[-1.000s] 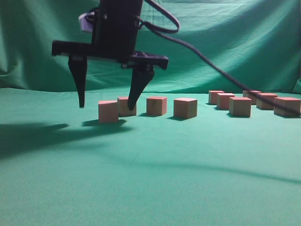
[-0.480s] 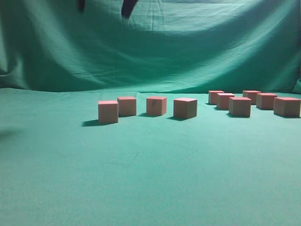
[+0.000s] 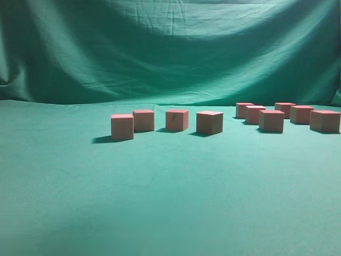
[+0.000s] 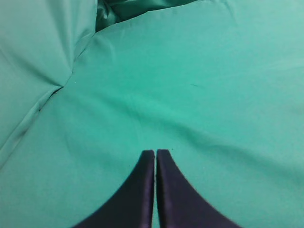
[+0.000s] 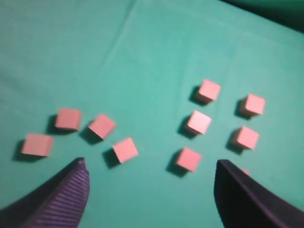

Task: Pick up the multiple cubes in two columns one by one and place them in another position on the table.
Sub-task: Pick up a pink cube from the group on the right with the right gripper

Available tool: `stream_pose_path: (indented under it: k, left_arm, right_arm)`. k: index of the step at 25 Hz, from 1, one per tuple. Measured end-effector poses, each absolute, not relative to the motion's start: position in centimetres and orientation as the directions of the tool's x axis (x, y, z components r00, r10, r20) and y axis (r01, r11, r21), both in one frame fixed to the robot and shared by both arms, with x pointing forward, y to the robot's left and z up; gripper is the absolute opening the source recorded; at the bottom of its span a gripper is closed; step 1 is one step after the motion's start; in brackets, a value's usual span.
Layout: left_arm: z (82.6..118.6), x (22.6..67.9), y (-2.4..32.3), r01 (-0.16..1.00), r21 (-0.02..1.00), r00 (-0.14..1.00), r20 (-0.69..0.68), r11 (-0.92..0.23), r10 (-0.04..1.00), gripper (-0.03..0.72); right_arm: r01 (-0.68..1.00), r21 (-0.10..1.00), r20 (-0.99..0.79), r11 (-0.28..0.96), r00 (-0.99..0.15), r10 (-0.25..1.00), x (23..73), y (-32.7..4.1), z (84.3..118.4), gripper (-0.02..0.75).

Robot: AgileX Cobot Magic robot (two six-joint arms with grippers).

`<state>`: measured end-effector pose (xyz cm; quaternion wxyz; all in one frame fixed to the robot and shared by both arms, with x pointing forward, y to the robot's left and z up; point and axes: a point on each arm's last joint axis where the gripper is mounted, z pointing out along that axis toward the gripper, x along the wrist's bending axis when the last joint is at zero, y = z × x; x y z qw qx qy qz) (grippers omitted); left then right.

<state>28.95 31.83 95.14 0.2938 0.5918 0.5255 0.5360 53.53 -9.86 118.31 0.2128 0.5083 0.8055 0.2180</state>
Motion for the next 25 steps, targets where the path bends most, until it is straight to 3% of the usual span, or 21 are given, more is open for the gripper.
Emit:
stream_pose_path:
  k: [7, 10, 14, 25]
  left_arm:
    - [95.1, 28.9, 31.8, 0.307, 0.911, -0.127, 0.326, -0.275, 0.937, 0.000]
    - [95.1, 28.9, 31.8, 0.307, 0.911, -0.127, 0.326, -0.275, 0.937, 0.000]
    - [95.1, 28.9, 31.8, 0.307, 0.911, -0.127, 0.326, -0.275, 0.937, 0.000]
    - [95.1, 28.9, 31.8, 0.307, 0.911, -0.127, 0.326, -0.275, 0.937, 0.000]
  right_arm:
    - [0.926, 0.308, -0.161, 0.216, -0.174, 0.972, 55.3, -17.5, 109.4, 0.545]
    - [0.948, 0.274, -0.102, 0.160, -0.137, 0.985, 56.1, -18.6, 105.7, 0.545]
    - [0.955, 0.279, -0.025, 0.100, -0.097, 0.995, 57.6, -18.8, 102.0, 0.545]
    - [0.933, 0.346, 0.020, 0.095, -0.108, 0.994, 61.2, -17.3, 95.9, 0.545]
